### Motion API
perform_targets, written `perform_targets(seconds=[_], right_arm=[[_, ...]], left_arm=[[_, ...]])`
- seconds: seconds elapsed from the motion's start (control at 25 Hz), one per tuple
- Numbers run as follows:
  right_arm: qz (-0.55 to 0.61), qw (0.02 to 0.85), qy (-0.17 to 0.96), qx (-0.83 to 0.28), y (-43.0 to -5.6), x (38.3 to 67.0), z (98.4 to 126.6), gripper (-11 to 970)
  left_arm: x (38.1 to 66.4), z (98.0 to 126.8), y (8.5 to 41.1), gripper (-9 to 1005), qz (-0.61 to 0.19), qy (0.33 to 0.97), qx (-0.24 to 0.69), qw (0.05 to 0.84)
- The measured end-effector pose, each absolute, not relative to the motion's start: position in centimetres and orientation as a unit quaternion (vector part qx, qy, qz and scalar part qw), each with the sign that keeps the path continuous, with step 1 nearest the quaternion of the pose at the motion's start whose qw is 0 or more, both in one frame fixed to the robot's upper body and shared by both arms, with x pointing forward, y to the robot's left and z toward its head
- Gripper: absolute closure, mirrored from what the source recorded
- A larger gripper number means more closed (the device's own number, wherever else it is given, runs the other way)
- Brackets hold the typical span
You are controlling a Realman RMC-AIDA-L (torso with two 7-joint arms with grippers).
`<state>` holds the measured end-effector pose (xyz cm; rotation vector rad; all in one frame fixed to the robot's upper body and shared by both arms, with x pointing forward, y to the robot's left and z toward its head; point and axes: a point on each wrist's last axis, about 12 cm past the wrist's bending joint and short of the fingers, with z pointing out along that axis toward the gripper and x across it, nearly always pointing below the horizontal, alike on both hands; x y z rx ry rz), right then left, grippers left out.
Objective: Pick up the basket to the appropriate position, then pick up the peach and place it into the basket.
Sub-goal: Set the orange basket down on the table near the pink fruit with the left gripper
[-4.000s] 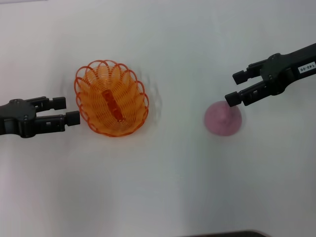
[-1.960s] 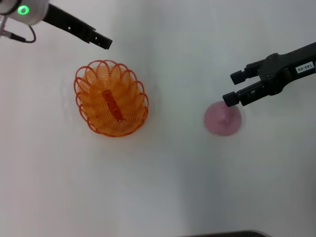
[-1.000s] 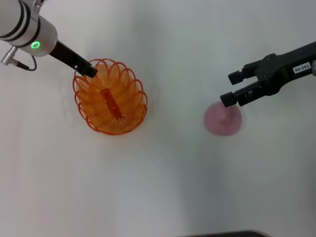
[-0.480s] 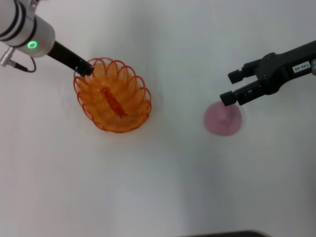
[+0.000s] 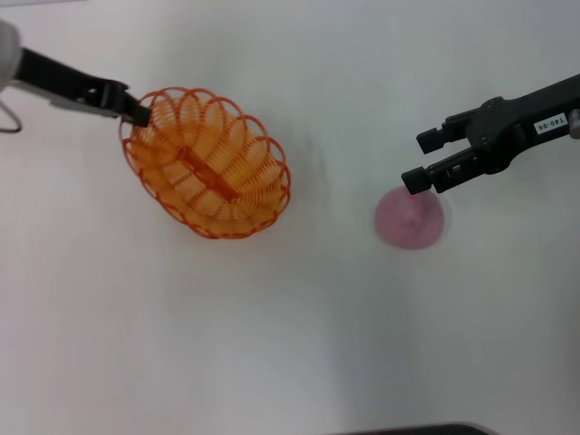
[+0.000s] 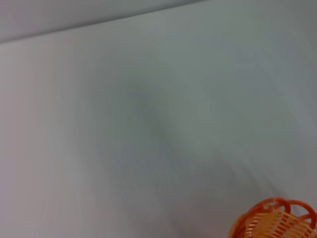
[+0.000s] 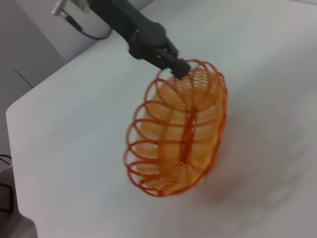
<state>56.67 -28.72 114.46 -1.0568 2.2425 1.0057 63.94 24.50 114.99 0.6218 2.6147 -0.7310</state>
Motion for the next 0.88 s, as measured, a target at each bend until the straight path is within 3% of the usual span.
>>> perform_targets(seconds=[0.24, 0.44, 0.68, 0.88], right_arm=[[0.366, 0.231, 0.815, -0.384, -28.7, 56.6, 114.4, 12], [0.367, 0.23, 0.815, -0.385, -28.6, 56.6, 114.3, 12], [0.368, 0.23, 0.815, -0.384, -28.6, 56.5, 114.3, 12], [0.368, 0.23, 0.815, -0.384, -28.6, 56.5, 114.3, 12]], left_arm=[[62.0, 114.2, 28.5, 934, -0.316, 0.931, 0.083, 0.163], [59.9, 112.0, 31.0, 929, -0.349, 0.921, -0.023, 0.171], [56.6, 108.6, 31.6, 921, -0.4, 0.889, -0.117, 0.189], [54.5, 108.1, 31.6, 869, -0.426, 0.877, -0.13, 0.181]])
